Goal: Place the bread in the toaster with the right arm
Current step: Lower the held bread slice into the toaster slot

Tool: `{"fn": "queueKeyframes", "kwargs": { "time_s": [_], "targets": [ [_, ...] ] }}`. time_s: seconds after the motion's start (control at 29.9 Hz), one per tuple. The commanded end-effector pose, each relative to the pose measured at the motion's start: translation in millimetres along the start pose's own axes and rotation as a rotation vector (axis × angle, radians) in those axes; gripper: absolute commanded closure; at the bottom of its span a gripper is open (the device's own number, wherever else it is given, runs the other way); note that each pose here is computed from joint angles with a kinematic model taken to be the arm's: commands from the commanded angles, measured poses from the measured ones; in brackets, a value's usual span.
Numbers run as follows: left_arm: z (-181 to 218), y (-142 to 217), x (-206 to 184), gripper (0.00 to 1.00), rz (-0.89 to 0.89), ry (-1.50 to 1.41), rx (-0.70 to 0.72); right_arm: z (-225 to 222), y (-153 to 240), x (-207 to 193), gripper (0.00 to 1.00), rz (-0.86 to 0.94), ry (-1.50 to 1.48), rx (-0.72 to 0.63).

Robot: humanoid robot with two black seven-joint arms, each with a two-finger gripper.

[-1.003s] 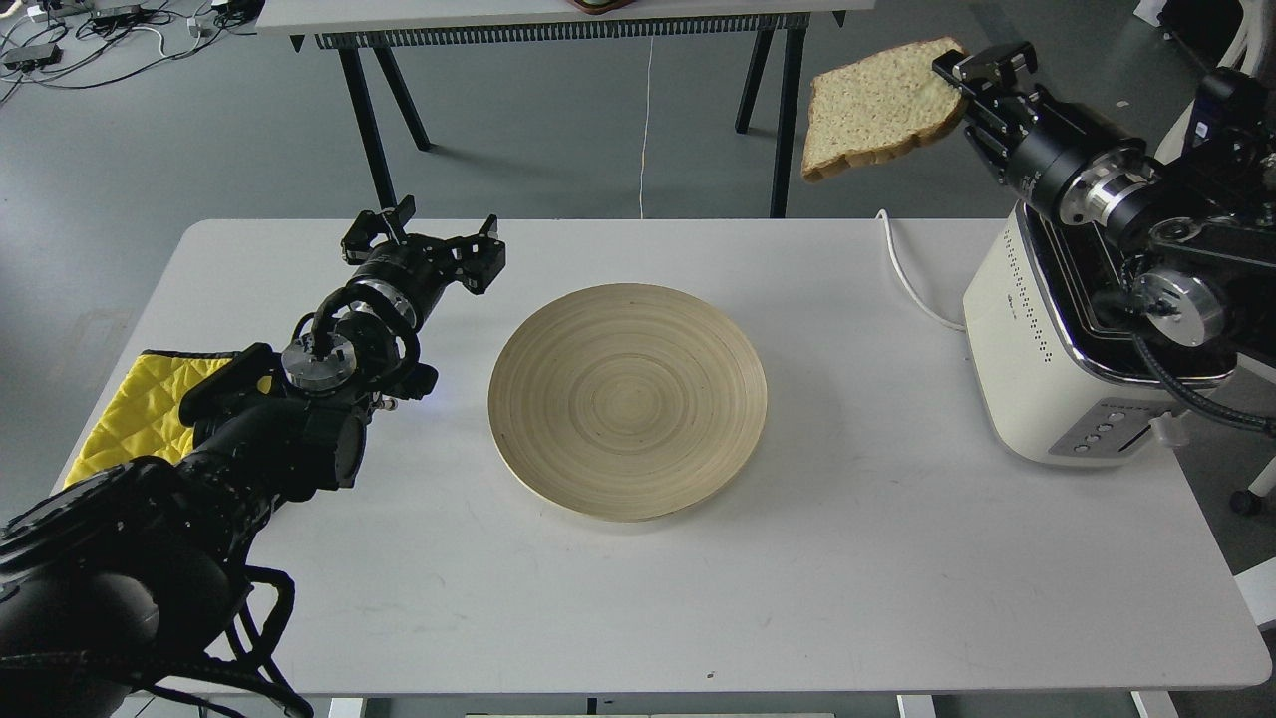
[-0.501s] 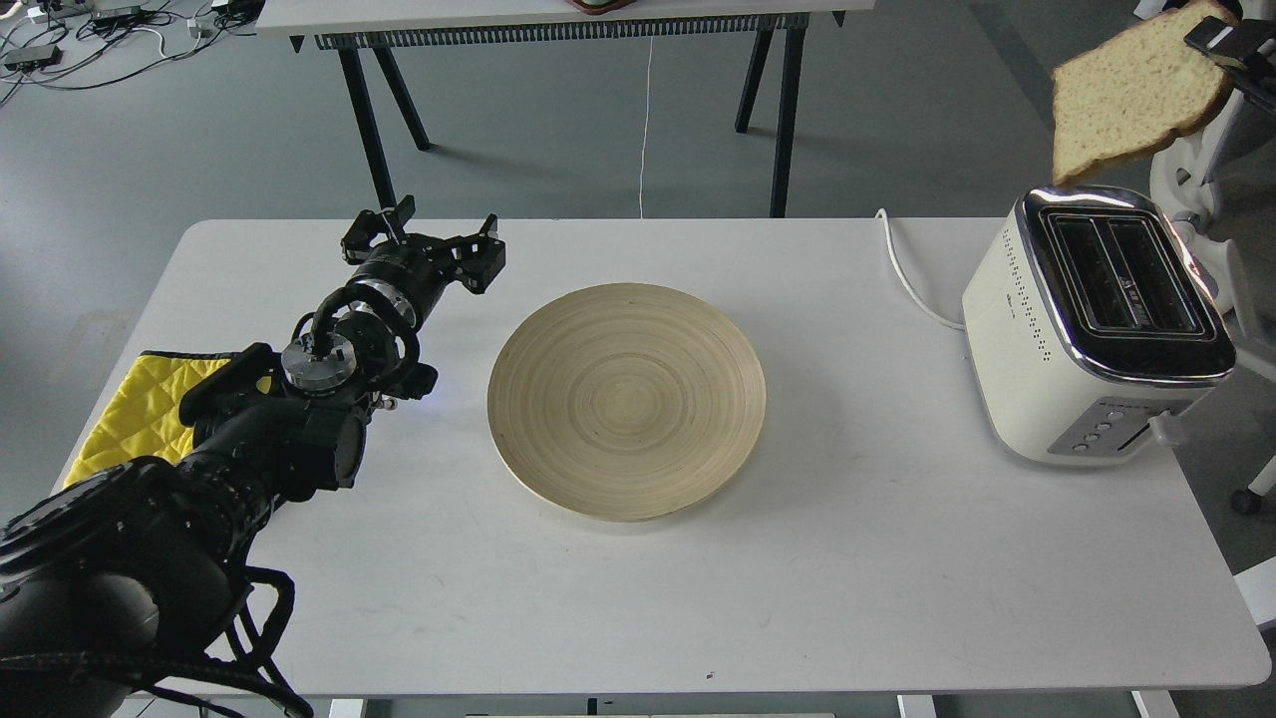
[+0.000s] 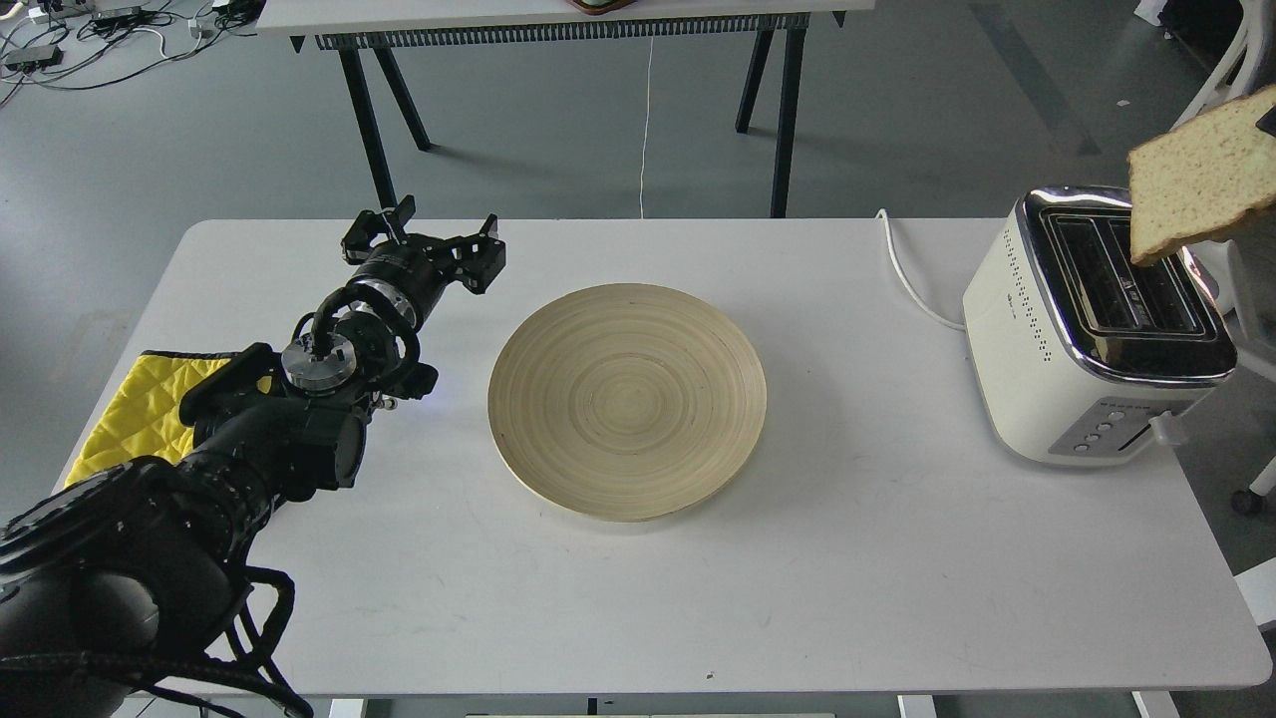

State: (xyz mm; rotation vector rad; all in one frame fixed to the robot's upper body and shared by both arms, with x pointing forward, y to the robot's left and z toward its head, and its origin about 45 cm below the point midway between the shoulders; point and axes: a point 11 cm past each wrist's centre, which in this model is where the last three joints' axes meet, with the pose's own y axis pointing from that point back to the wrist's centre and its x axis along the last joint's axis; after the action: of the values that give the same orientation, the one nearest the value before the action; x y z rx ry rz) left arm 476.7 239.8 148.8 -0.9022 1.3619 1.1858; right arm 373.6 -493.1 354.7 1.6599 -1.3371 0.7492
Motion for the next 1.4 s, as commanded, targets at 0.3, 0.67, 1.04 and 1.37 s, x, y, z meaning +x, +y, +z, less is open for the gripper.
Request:
{"fn": "queueKeyframes", "kwargs": {
  "time_s": [0.3, 0.67, 1.04, 1.37],
  "targets": [
    [0.2, 0.1, 0.3, 0.0, 0.001, -0.001, 0.001, -9.4, -0.5, -13.9, 0.88, -0.035, -0.021, 0.025],
    [0.0, 0.0, 0.0, 0.0, 0.0, 0.0, 0.0, -1.0, 1.2, -25.3, 0.88, -0.052, -0.025, 0.004],
    [0.0, 0.0, 0.0, 0.0, 0.0, 0.0, 0.0, 0.0, 1.1, -33.5, 0.88, -0.072, -0.032, 0.001],
    [0.0, 0.0, 0.0, 0.0, 0.0, 0.0, 0.0, 1.0, 3.2, -46.3, 0.88, -0.103, -0.044, -0.002]
  ]
}}
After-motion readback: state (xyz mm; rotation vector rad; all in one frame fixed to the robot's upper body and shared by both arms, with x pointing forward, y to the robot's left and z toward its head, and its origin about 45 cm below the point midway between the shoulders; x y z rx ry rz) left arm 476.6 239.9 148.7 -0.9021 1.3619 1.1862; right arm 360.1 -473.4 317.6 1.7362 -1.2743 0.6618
